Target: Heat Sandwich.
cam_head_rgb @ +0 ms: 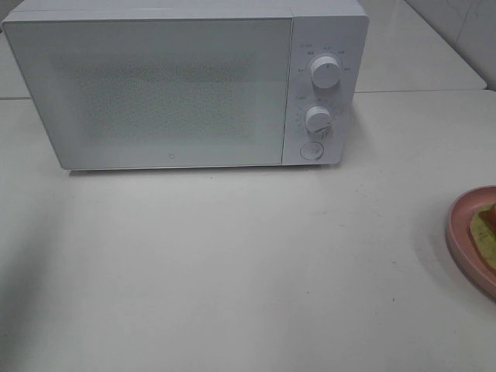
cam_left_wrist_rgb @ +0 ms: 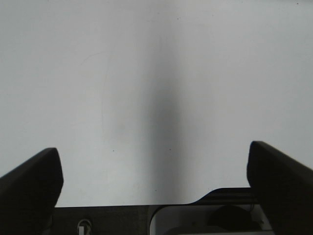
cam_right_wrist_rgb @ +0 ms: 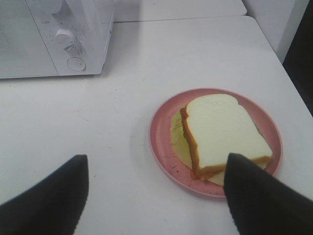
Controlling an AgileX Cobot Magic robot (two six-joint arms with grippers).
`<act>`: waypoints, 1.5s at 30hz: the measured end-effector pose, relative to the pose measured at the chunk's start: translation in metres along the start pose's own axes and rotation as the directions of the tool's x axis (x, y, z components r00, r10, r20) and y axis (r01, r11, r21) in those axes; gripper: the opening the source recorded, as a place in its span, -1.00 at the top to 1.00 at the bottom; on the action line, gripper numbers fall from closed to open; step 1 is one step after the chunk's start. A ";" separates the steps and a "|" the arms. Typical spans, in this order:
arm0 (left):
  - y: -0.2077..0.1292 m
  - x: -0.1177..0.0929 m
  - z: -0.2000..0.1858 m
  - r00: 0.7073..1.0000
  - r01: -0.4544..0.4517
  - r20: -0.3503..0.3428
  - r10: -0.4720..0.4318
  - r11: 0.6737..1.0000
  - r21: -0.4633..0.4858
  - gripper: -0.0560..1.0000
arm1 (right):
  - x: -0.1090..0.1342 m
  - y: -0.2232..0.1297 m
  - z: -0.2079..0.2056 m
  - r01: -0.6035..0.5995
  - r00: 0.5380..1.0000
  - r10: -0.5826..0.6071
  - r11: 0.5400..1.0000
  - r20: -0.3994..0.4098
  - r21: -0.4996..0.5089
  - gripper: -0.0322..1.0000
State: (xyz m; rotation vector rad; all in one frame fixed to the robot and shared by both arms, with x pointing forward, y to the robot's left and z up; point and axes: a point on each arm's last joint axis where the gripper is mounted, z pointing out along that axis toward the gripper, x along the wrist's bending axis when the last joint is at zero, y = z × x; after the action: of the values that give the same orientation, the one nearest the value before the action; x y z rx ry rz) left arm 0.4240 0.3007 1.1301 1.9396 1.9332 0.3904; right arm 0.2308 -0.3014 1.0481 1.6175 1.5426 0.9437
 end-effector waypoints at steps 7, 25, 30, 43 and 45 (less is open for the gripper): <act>-0.056 -0.001 -0.026 0.999 -0.020 -0.034 0.016 0.994 -0.112 -0.92 | 0.000 0.000 0.000 0.000 1.000 0.000 1.000 0.000 0.000 -0.52; -0.189 -0.001 -0.016 0.998 -0.053 -0.062 0.028 0.899 -0.434 -0.92 | 0.000 0.000 0.000 0.000 1.000 0.000 1.000 0.000 0.000 -0.52; -0.206 -0.003 -0.020 0.998 -0.056 -0.055 0.029 0.818 -0.572 -0.92 | 0.000 0.000 0.000 0.000 1.000 0.000 1.000 0.000 0.000 -0.52; -0.207 -0.004 -0.020 0.999 -0.049 -0.041 0.031 0.805 -0.591 -0.92 | 0.000 0.000 0.000 0.000 1.000 0.000 1.000 0.000 0.000 -0.52; -0.207 -0.004 -0.020 0.999 -0.049 -0.040 0.031 0.805 -0.591 -0.92 | 0.000 0.000 0.000 0.000 1.000 0.000 1.000 0.000 0.000 -0.52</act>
State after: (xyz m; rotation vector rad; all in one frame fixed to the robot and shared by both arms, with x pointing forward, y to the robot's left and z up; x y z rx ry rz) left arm 0.2305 0.2952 1.0554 1.5550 1.5255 0.9180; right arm 0.2308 -0.3014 1.0481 1.6175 1.5426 0.9437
